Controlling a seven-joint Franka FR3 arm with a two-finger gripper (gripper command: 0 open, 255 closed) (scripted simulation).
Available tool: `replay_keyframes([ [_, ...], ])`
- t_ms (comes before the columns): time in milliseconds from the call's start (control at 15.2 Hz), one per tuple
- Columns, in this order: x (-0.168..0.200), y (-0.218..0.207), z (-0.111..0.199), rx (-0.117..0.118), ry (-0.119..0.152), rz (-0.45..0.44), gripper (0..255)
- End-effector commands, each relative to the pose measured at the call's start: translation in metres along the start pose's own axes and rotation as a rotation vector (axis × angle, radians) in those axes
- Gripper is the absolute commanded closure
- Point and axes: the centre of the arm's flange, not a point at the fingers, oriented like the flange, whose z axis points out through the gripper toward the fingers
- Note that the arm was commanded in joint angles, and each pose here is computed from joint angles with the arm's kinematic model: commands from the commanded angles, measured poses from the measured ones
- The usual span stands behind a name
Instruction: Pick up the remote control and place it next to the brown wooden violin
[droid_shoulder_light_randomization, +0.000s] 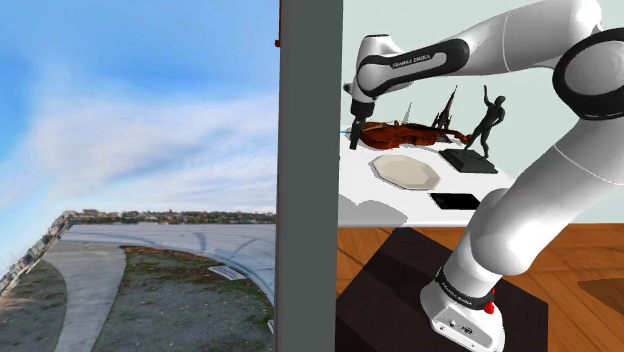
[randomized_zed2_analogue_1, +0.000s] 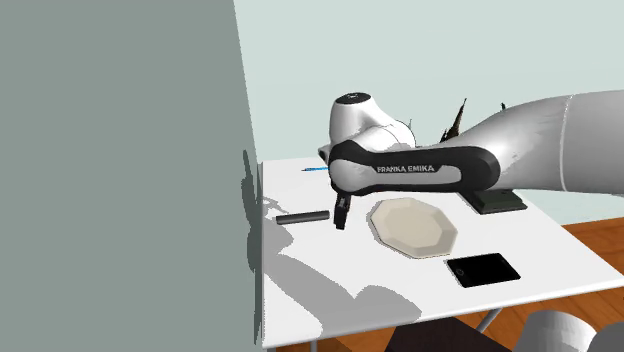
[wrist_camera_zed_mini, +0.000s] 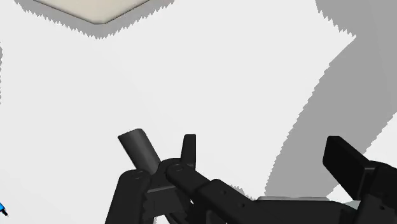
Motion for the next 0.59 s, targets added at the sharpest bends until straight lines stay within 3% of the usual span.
replay_keyframes([
  [0,0.018,0.014,0.013,-0.003,0.005,-0.042,0],
  [528,0.090,0.063,0.070,-0.008,0.023,-0.198,0],
])
